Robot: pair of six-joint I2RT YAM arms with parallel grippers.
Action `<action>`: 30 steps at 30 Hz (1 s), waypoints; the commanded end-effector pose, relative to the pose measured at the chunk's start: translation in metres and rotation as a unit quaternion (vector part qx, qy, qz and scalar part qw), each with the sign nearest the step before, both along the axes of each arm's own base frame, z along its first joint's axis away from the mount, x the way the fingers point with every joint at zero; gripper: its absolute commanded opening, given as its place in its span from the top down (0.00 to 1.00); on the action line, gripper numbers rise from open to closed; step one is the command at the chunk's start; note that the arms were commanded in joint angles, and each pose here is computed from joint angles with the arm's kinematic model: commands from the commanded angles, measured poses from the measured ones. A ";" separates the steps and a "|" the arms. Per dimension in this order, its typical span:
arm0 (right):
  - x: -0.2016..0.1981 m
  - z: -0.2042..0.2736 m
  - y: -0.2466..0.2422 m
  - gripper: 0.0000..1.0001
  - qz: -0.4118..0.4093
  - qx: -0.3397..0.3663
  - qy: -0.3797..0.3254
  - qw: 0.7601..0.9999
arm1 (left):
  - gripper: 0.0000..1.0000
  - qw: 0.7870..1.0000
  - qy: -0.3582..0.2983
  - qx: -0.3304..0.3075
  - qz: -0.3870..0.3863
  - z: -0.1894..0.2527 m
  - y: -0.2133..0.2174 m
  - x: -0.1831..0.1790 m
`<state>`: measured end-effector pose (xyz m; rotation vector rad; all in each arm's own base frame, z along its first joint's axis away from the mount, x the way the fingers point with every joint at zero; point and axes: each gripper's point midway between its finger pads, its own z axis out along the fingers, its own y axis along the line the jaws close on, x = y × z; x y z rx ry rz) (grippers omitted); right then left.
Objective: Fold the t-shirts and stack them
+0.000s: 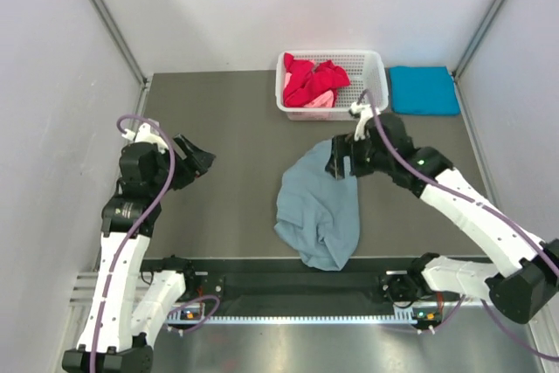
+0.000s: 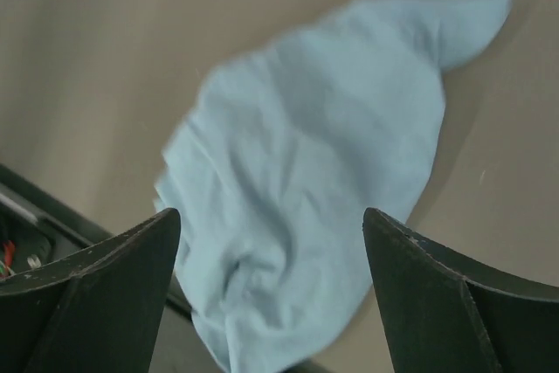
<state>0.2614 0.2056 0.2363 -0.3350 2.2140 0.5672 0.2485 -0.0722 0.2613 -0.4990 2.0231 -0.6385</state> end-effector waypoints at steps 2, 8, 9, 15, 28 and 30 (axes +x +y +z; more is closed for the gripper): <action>-0.022 -0.020 0.030 0.17 0.039 0.004 0.034 0.999 | 0.23 0.999 0.017 -0.025 -0.023 -0.009 -0.011 -0.008; -0.011 -0.067 0.106 0.24 0.070 -0.042 0.092 0.992 | 0.23 0.999 0.031 -0.023 -0.028 -0.019 -0.011 -0.023; -0.007 -0.075 0.114 0.24 0.068 -0.058 0.093 0.992 | 0.23 0.999 0.034 -0.022 -0.029 -0.021 -0.011 -0.026; -0.019 -0.124 0.155 0.23 0.078 -0.180 0.113 0.974 | 0.24 0.998 0.048 -0.020 -0.025 -0.030 -0.009 -0.047; -0.001 -0.148 0.138 0.83 0.011 -0.304 0.050 0.951 | 0.23 0.998 0.050 0.013 -0.020 -0.033 0.001 -0.068; 0.004 -0.119 0.148 0.92 0.018 -0.268 0.026 0.963 | 0.24 0.999 0.046 0.022 -0.014 -0.029 0.004 -0.068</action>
